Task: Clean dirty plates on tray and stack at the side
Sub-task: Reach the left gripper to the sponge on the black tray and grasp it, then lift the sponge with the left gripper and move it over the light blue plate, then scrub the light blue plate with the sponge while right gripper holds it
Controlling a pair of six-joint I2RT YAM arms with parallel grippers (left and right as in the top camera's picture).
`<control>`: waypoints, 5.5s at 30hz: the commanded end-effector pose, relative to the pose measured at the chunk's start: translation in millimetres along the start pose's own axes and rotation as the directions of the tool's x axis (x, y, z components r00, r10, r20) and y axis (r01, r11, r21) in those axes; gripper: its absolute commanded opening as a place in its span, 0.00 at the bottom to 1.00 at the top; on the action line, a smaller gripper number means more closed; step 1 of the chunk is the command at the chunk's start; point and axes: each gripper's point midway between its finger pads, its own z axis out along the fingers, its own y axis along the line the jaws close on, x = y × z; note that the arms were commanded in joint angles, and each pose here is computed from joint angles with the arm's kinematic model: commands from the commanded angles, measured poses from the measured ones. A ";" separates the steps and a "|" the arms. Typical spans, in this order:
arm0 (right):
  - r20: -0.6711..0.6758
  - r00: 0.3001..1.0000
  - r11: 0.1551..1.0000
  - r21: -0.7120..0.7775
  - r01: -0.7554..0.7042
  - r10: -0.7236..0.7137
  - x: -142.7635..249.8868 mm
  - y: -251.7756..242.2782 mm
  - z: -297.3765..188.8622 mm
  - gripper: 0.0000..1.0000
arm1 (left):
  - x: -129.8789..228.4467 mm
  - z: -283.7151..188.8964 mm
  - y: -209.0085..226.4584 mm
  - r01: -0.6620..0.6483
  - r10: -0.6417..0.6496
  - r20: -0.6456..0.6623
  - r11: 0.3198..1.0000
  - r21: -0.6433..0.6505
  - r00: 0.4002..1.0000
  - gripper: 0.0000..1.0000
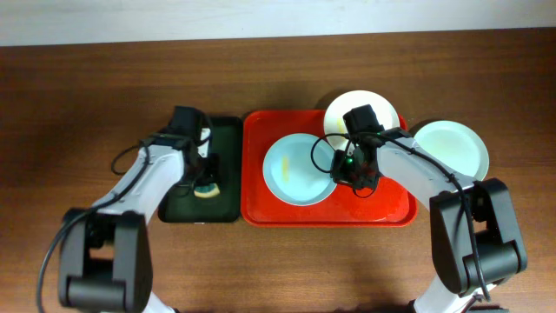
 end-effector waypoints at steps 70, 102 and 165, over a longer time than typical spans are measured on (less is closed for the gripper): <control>0.058 0.995 0.997 -0.014 0.076 -0.075 -4.7 23.0 1.5 0.19 | -71.7 -106.0 2.0 -0.063 0.070 0.143 0.997 -0.054 0.987 0.00; -0.007 0.997 0.994 -0.086 0.073 -0.073 8.9 33.4 1.5 0.04 | -59.8 -63.9 -20.3 -0.092 0.091 0.032 0.995 0.030 0.995 0.00; -0.015 0.997 0.993 -0.094 0.077 -0.079 12.3 35.3 2.8 0.04 | -15.7 -18.2 -189.7 -0.186 0.207 -0.043 0.938 0.293 0.977 0.00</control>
